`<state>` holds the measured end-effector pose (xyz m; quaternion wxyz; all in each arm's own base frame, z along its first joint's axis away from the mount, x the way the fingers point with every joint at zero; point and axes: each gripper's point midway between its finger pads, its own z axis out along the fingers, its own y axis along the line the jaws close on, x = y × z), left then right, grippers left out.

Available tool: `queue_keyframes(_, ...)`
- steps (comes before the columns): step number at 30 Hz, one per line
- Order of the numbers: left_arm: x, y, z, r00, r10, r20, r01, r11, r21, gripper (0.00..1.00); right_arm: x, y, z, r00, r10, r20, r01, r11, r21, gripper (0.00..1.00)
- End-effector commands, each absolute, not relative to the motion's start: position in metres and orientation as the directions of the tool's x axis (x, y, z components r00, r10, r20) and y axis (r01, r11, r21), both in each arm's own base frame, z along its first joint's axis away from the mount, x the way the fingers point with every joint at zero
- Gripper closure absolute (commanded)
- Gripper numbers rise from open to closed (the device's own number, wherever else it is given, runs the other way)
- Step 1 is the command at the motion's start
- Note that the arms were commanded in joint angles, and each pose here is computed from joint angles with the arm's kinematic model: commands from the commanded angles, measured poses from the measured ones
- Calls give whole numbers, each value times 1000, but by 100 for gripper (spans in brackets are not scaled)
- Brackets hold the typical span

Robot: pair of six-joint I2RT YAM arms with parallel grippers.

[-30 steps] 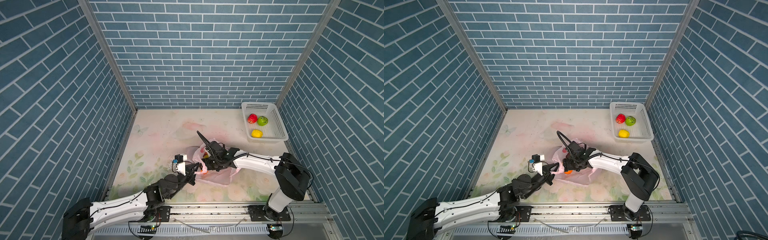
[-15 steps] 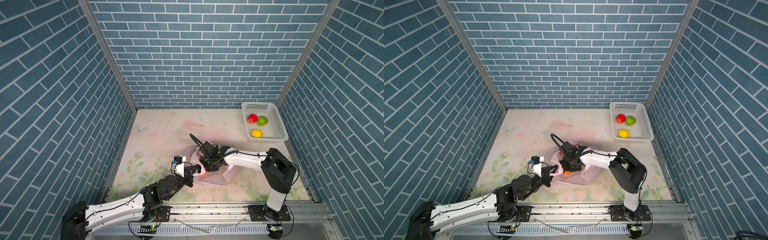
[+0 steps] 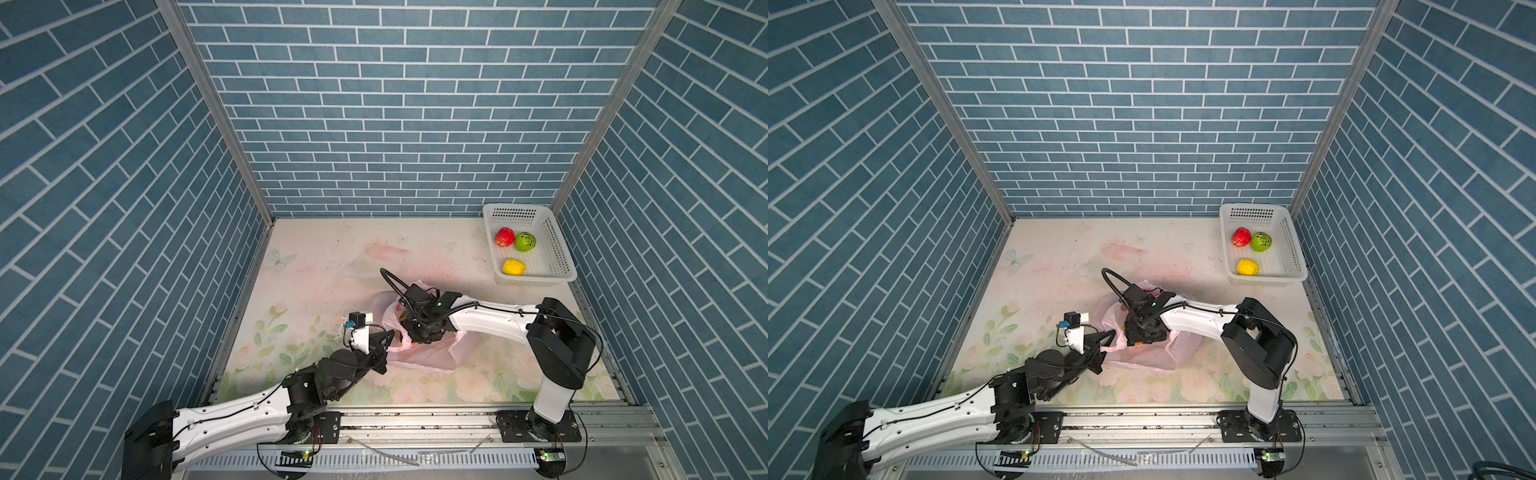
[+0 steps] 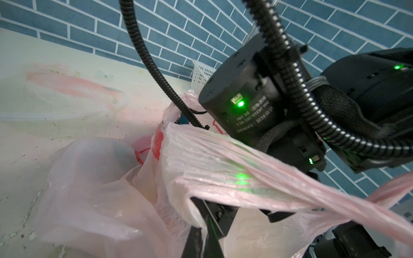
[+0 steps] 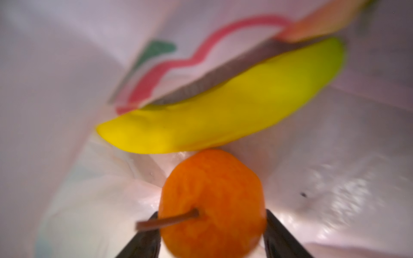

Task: Untie the knot of the plastic bag and take out the fruit
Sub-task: Pick up the fruit from the plastic bag.

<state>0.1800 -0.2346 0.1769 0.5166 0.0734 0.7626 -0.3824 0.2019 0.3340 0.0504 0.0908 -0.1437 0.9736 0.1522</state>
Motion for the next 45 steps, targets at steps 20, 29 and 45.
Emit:
queue_keyframes(20, 194, -256, 271, -198, -389, -900, 675, 611, -413, 93, 182, 321, 55, -937, -233, -259, -312, 894, 322, 23)
queue_keyframes(29, 176, -252, 233, -345, -269, -900, 674, 596, -436, 94, 186, 368, 83, -937, -250, -243, -340, 809, 480, 21)
queue_keyframes(45, 168, -233, 196, -417, -257, -872, 624, 616, -481, 94, 166, 371, 43, -923, -369, -106, -382, 851, 361, 24)
